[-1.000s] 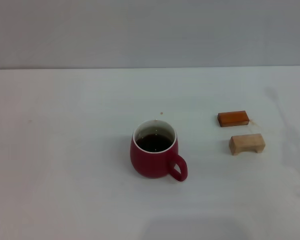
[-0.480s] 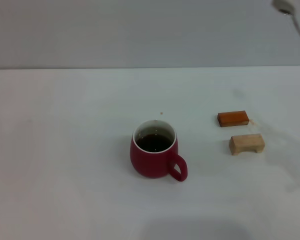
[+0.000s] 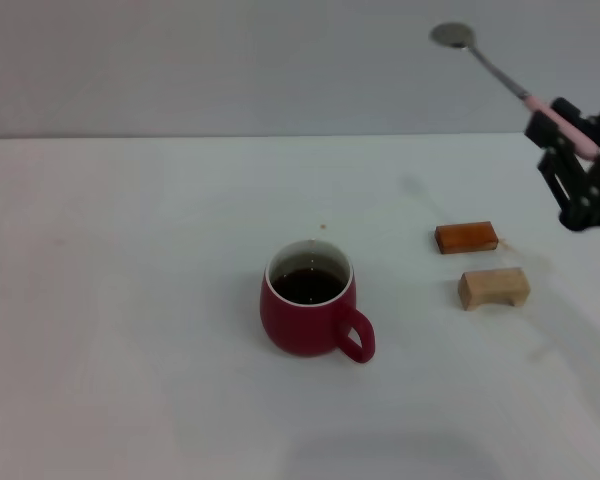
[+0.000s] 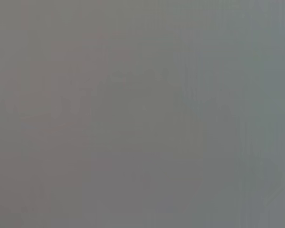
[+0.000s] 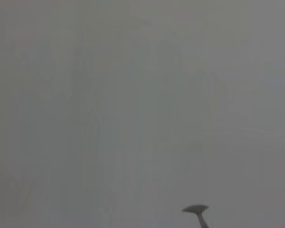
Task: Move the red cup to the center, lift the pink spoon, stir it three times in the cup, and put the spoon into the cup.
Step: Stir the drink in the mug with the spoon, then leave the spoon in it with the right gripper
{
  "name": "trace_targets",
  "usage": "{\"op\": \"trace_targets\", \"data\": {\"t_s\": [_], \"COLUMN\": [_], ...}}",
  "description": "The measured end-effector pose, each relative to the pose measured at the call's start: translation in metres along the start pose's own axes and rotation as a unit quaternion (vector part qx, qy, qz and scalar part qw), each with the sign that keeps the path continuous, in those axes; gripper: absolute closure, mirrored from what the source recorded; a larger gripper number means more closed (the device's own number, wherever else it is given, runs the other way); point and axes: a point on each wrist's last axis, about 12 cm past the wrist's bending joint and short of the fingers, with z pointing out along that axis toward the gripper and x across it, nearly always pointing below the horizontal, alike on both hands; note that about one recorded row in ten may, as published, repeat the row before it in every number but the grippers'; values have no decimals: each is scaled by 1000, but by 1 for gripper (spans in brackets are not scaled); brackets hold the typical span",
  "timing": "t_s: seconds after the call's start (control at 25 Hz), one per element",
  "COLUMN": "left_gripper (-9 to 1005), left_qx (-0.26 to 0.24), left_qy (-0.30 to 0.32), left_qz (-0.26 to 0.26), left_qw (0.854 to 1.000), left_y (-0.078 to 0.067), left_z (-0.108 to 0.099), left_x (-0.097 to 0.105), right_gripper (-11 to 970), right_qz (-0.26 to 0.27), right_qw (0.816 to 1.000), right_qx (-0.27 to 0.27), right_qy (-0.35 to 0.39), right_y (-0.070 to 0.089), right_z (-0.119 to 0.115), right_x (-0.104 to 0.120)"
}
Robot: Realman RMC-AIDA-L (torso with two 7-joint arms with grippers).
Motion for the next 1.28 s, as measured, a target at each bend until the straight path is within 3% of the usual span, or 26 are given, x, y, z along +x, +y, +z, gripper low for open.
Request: {"op": "trace_targets", "data": {"t_s": [0.16, 0.4, 0.6, 1.0, 1.28], "left_gripper": [153, 153, 153, 152, 152], "left_qx": [0, -2, -1, -2, -4], "left_qy": [1, 4, 5, 9, 10], "left_qz": [0, 1, -1, -5, -7], "left_qw": [1000, 1000, 1000, 1000, 1000], "left_y": [0, 1, 2, -1, 0], "left_z": [0, -1, -2, -6, -7], "left_x": [0, 2, 2, 5, 5], "right_gripper": [800, 801, 800, 799, 798], "right_qz": [-35, -83, -74, -52, -40], "right_qw": [999, 994, 996, 997, 997], "right_qx": [3, 65, 56, 51, 39], "right_qy": [16, 5, 11, 29, 46], "right_y": [8, 15, 15, 25, 33], "right_z": [9, 14, 22, 44, 57], "right_x": [-15, -57, -76, -94, -95]}}
